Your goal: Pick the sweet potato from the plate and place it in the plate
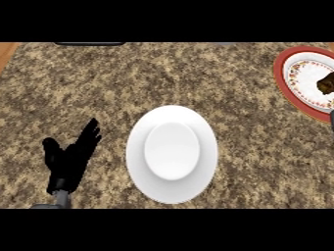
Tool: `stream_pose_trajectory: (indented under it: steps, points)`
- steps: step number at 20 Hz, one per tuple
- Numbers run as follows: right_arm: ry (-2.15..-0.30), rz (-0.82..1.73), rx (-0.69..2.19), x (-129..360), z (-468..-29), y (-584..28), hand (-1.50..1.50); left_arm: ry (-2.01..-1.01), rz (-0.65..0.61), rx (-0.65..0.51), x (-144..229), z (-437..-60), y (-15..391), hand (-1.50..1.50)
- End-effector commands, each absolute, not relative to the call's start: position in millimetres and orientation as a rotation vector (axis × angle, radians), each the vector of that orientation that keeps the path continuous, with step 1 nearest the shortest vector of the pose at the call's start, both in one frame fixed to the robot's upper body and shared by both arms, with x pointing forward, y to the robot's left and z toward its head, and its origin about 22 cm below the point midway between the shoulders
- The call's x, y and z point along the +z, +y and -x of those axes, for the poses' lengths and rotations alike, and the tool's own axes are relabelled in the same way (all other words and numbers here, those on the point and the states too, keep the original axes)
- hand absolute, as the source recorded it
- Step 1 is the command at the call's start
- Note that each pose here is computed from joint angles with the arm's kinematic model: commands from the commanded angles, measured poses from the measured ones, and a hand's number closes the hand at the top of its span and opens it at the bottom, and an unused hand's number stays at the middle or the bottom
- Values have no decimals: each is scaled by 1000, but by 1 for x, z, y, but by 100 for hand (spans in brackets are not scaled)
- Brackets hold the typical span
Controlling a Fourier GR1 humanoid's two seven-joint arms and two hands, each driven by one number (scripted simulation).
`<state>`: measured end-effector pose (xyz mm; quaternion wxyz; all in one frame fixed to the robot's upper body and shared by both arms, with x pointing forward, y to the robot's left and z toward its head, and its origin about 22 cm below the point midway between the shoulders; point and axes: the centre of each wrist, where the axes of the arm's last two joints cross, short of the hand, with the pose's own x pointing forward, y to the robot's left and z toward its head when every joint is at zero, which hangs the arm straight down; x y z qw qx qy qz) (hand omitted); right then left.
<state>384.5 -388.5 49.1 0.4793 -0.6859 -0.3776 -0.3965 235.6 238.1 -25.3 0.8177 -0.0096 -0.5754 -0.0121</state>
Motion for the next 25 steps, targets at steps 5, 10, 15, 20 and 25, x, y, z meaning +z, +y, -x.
stream_pose_trajectory:
  steps: [5,10,15,20,25]
  points:
    - [-1125,1458,-958,33,-354,-355,-150,-1182,0,1,-26,-224,238,0]
    - [-1173,1386,-895,-1,-328,-320,-150,-1190,11,-10,-46,-218,231,0]
    - [-1116,1397,-843,-27,-321,-277,-150,-1182,-3,0,-30,-226,239,0]
    - [-1082,1378,-807,-24,-307,-271,-150,-1190,7,-14,-40,-240,231,0]
    - [-1082,1375,-814,-27,-300,-255,-150,-1186,-13,-2,-33,-250,248,0]
